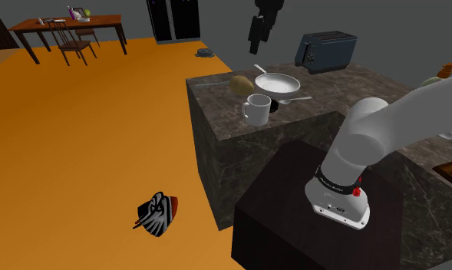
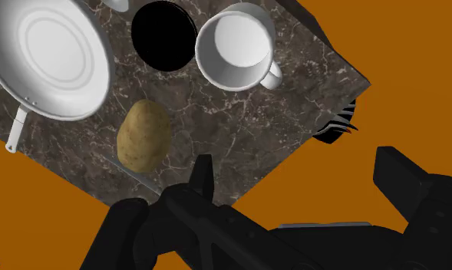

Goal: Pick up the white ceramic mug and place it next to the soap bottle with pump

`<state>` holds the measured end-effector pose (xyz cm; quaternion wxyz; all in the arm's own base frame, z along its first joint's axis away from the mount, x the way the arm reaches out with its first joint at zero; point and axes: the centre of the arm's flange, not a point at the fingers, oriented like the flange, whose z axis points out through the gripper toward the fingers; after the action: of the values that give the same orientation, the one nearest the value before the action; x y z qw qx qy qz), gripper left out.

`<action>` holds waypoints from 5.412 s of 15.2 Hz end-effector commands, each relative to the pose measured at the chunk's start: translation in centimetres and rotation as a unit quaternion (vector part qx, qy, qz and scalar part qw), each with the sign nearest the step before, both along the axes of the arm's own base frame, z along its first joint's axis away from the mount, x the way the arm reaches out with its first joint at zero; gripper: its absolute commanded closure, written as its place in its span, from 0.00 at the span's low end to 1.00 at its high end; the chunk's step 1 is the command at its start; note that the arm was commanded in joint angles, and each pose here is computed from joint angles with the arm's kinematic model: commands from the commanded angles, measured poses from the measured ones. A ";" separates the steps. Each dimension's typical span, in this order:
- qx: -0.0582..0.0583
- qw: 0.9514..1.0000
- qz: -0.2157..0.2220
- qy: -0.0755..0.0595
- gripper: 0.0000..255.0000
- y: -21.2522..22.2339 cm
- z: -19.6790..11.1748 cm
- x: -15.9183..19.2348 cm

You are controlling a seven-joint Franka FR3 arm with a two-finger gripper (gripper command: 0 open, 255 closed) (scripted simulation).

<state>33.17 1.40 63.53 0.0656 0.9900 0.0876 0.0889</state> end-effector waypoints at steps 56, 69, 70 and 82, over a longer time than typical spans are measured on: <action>0.064 0.995 -0.029 0.076 1.00 -13.2 -18.9 3.4; 0.064 0.995 -0.029 0.076 1.00 -13.2 -12.0 3.4; 0.064 0.995 -0.029 0.076 1.00 -13.2 -11.5 3.4; 0.064 0.995 -0.029 0.076 1.00 -13.2 -5.2 3.4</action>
<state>36.54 -11.86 57.80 -0.0026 0.9982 0.0582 0.0172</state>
